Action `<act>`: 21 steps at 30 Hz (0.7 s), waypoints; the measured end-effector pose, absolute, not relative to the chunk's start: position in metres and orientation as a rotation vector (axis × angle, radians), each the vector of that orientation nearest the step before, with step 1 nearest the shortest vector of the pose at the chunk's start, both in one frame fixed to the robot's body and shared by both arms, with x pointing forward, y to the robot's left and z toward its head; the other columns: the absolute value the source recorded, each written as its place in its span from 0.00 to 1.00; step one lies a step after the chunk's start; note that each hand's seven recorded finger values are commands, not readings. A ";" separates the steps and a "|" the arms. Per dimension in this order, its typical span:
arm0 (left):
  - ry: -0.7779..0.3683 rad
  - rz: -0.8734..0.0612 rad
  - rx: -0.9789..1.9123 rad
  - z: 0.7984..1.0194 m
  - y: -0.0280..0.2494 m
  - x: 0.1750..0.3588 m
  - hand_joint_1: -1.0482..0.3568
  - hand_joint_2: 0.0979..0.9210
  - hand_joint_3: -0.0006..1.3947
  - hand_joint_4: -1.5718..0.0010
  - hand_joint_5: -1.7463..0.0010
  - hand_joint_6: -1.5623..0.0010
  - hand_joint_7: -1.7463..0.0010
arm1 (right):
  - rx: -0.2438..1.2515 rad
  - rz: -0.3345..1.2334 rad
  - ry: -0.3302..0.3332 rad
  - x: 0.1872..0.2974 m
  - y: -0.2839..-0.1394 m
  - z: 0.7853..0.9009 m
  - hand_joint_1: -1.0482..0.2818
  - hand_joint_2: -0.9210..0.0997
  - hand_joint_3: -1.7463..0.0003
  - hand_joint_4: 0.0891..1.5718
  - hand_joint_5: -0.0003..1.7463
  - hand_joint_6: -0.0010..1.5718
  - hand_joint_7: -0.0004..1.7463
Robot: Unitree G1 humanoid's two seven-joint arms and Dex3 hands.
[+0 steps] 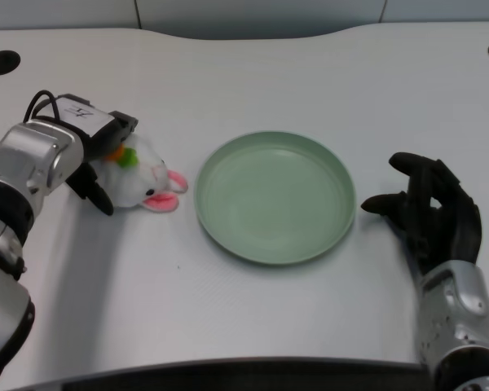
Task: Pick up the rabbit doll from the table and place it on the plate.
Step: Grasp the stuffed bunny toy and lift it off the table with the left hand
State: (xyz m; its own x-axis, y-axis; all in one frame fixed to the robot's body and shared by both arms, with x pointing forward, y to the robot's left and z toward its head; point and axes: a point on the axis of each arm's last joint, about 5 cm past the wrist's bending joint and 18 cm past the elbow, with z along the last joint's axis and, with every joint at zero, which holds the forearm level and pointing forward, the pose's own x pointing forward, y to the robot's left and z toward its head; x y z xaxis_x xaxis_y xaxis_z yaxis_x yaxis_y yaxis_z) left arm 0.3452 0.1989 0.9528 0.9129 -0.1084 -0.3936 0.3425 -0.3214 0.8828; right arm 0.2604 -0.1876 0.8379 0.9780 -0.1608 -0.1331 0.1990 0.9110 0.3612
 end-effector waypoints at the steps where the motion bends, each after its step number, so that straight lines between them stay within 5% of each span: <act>1: 0.157 -0.452 1.850 0.954 0.198 0.346 0.01 0.95 0.01 0.96 0.98 0.97 0.99 | 0.385 -0.187 0.101 0.260 -0.188 0.838 0.47 0.00 0.73 0.49 0.77 0.46 0.62; 13: 0.020 -0.420 1.832 0.955 0.194 0.346 0.05 0.91 0.00 0.92 0.95 0.91 0.97 | 0.367 -0.187 0.106 0.261 -0.187 0.838 0.47 0.00 0.73 0.47 0.77 0.44 0.62; 21: 0.104 -0.462 1.839 0.954 0.194 0.346 0.04 0.92 0.00 0.90 0.93 0.90 0.98 | 0.375 -0.196 0.105 0.260 -0.188 0.838 0.47 0.00 0.75 0.49 0.77 0.46 0.63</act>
